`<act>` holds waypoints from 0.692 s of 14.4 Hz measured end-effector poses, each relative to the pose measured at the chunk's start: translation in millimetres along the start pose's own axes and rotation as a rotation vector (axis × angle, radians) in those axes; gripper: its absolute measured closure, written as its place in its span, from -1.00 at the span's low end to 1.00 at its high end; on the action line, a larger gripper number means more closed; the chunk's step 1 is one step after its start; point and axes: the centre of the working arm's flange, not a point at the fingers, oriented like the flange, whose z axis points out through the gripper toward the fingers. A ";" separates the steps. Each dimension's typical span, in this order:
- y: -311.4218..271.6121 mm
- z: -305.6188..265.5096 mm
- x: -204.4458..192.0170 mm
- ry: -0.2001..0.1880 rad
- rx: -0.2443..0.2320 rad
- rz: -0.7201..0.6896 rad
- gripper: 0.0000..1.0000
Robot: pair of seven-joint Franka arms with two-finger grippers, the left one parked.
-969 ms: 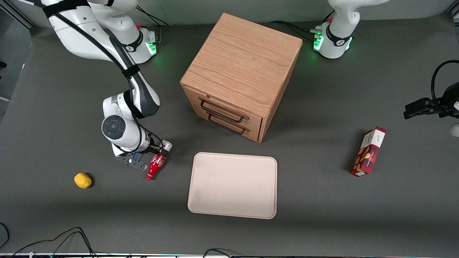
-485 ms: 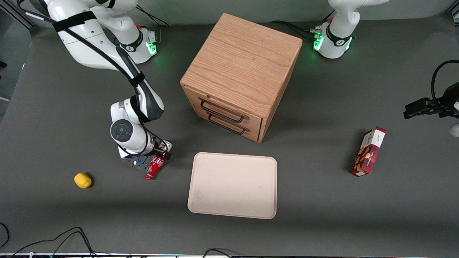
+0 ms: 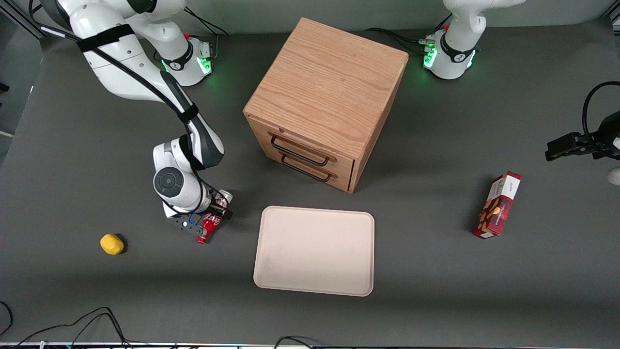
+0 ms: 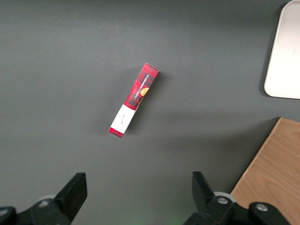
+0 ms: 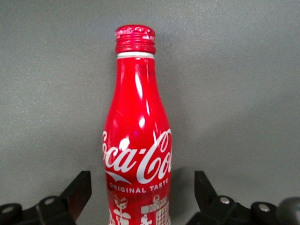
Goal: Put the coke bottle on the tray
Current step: 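Close the right gripper around the bottle's body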
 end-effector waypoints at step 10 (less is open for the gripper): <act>-1.2 -0.3 1.0 0.022 -0.010 0.021 -0.08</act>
